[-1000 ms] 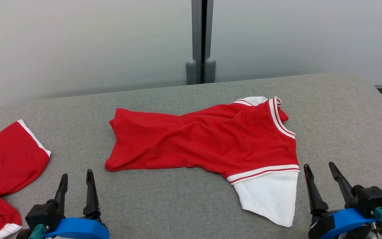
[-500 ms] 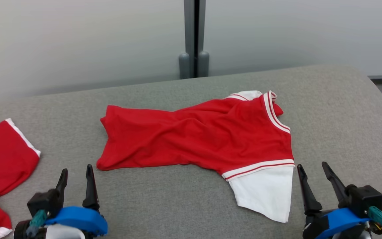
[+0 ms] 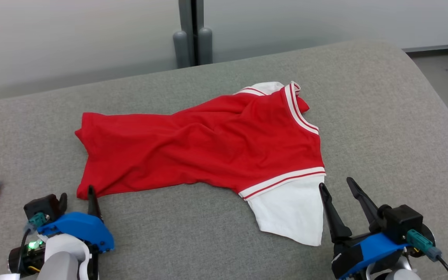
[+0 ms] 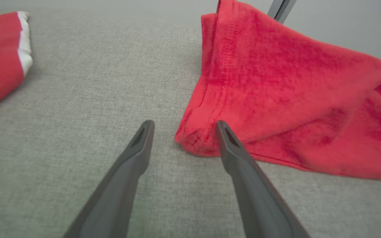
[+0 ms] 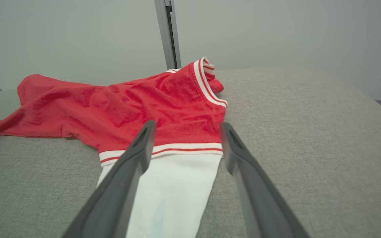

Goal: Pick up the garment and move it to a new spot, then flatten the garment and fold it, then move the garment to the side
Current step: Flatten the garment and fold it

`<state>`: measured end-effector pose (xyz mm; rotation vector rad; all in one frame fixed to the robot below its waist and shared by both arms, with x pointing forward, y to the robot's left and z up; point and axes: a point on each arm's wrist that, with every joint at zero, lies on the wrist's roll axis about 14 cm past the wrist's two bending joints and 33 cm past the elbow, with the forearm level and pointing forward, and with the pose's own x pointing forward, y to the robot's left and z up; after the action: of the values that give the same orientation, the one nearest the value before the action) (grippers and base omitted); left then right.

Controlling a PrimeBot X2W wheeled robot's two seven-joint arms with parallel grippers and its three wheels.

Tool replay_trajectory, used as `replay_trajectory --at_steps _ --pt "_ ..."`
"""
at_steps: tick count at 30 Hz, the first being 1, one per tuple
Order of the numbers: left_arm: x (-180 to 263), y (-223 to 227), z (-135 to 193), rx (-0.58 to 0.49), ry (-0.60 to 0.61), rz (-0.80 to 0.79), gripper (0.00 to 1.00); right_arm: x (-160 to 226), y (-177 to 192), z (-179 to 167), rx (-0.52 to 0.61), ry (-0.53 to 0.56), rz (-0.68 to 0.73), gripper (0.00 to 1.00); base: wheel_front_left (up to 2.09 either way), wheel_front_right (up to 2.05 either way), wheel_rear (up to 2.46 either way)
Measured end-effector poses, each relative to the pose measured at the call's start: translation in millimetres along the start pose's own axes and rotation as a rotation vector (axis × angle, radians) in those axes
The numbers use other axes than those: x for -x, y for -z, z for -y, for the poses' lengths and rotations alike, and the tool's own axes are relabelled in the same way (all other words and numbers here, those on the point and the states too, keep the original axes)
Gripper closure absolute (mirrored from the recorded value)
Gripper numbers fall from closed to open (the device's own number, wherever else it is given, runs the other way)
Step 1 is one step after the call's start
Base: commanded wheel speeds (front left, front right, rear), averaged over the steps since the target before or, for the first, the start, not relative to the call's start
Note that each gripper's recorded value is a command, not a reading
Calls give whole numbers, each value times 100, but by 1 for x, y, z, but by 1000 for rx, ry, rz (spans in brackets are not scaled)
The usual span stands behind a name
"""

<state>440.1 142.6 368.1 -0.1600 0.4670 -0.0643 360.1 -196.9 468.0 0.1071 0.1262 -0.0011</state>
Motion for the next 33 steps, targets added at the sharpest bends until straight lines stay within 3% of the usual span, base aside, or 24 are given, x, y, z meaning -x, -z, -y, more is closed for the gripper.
replay_trajectory --at_steps 6,7,8,9,20,33 --pt "-13 17 -1 -10 -14 -77 0 -2 9 2 -6 6 -26 0 0 0 0" --pt "-14 19 -1 -11 -17 -90 10 -3 12 1 -6 5 -33 0 0 0 0" --pt "-16 21 -1 -14 -19 -101 59 -3 14 0 -6 2 -41 0 0 0 0" --pt "-17 23 0 -14 -17 -112 100 -3 16 -2 -6 -4 -50 0 0 0 0" --pt "-10 31 5 61 -4 -90 100 20 68 -10 -7 -18 -309 0 0 0 0" --pt "-6 34 2 79 11 -68 100 32 107 -15 -40 -30 -474 0 0 0 0"
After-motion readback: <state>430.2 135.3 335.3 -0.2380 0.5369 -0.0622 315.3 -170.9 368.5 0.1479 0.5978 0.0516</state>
